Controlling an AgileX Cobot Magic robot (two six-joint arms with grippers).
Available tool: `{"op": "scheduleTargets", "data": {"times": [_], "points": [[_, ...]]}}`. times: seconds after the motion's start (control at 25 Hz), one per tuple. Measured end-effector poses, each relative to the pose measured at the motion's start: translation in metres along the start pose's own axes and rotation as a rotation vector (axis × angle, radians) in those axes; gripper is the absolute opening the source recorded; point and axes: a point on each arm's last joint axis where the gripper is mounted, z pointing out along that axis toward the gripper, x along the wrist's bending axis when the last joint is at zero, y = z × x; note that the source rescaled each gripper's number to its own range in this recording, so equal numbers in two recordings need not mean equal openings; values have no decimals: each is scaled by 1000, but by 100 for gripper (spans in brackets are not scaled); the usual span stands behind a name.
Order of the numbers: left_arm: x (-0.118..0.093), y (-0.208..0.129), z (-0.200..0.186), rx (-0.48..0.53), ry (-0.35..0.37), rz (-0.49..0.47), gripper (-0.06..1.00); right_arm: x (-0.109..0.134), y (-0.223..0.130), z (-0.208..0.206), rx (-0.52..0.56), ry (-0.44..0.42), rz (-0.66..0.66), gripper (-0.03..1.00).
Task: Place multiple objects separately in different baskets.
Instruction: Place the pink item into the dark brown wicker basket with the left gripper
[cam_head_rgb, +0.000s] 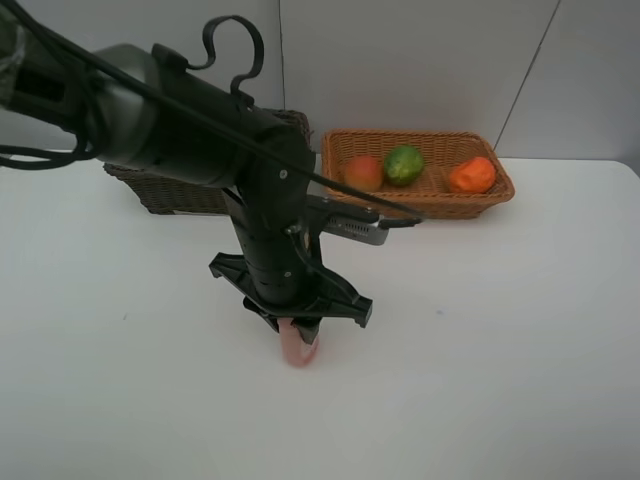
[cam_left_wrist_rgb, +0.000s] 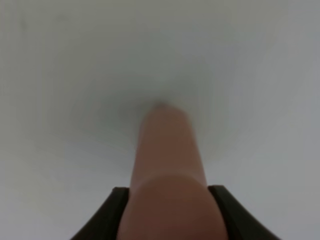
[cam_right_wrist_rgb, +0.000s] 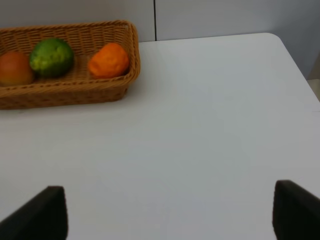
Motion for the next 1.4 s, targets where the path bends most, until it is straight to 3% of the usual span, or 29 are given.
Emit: {"op": "scheduleTargets", "data": {"times": [0.28,0.56,0.68,0.88,1.2,1.4], "points": [[27,31,-68,-216,-38,-56,40,0,0,0,0,0,0,67],[70,60,-100,-352,3,-135,40,0,0,0,0,0,0,67],[87,72,-112,-402,35,-124,40,0,0,0,0,0,0,67],[112,82,-123,-440,107,-54,40,0,0,0,0,0,0,67],[162,85,-128,-449,167,-150,40,0,0,0,0,0,0,67],[177,88,-124,-462,189,-169,40,0,0,0,0,0,0,67]]}}
